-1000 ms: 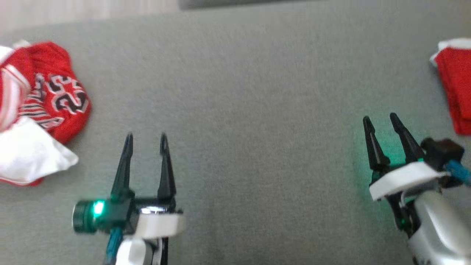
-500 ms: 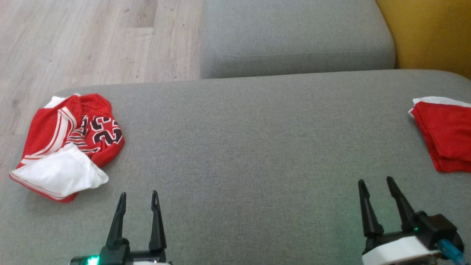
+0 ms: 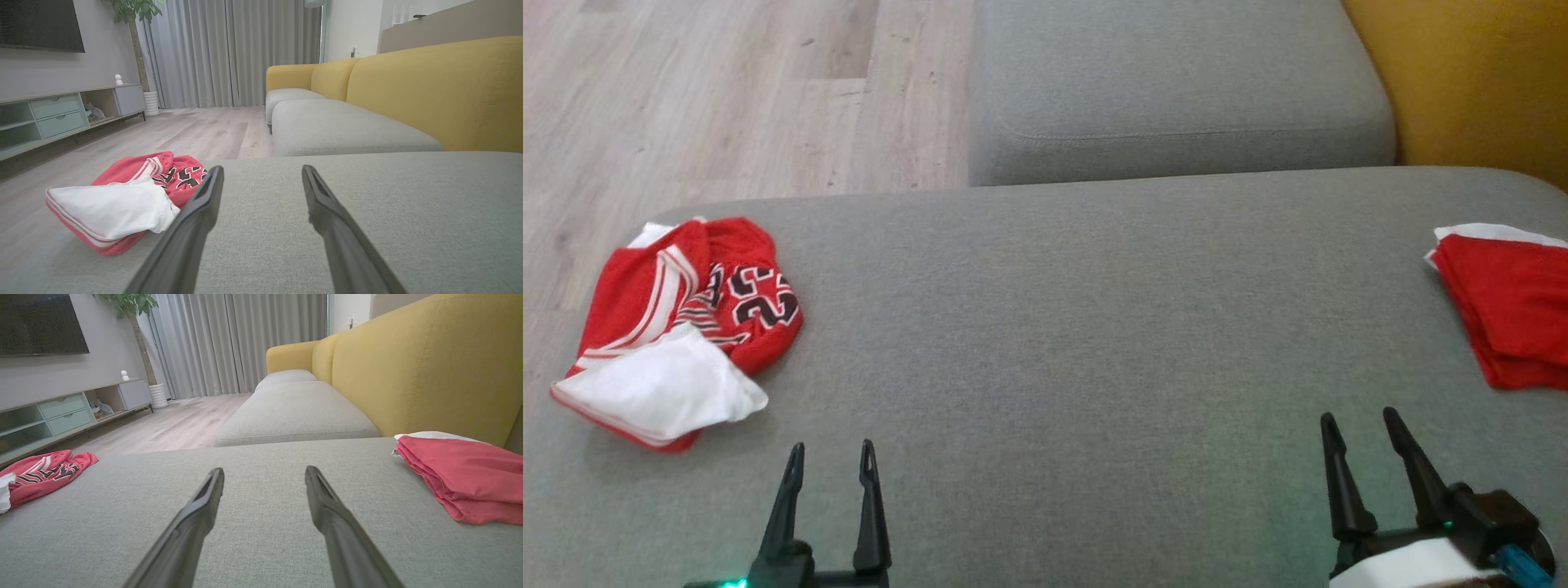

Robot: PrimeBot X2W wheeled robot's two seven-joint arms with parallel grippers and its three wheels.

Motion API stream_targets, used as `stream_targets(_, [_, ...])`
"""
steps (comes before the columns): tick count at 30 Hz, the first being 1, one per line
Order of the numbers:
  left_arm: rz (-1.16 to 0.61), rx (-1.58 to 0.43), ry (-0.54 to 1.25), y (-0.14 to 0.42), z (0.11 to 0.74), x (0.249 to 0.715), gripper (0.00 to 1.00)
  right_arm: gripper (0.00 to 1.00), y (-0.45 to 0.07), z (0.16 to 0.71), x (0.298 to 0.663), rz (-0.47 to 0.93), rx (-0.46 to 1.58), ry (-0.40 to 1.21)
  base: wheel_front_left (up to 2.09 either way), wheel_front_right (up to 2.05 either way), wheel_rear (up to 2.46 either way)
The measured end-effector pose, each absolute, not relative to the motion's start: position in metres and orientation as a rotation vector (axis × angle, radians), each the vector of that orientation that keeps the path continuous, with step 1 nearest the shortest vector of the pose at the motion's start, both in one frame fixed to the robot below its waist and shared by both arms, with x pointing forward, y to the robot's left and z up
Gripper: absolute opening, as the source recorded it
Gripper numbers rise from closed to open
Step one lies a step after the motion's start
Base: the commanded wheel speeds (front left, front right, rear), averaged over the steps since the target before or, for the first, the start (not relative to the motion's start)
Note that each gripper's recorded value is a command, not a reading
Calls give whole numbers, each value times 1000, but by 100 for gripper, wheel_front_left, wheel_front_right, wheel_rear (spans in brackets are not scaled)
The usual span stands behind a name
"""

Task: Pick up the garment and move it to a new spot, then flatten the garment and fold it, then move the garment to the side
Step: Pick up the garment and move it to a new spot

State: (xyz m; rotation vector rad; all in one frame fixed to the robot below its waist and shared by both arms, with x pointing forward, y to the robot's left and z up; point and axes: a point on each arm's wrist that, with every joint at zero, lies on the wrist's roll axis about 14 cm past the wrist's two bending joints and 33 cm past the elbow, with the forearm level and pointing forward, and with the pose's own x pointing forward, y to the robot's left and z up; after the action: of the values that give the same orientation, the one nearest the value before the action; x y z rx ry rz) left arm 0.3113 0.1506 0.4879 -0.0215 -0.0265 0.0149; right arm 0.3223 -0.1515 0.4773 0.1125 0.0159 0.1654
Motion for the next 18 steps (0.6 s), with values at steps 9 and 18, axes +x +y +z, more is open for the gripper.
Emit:
stream_targets(9, [126,-26,-34,179,489,295,100,100,-122,474,334,263,108,37,0,0,0])
stream_targets(18, [349,-32,-25,232,487,260,100,100,-43,474,357,501,109,55,0,0,0])
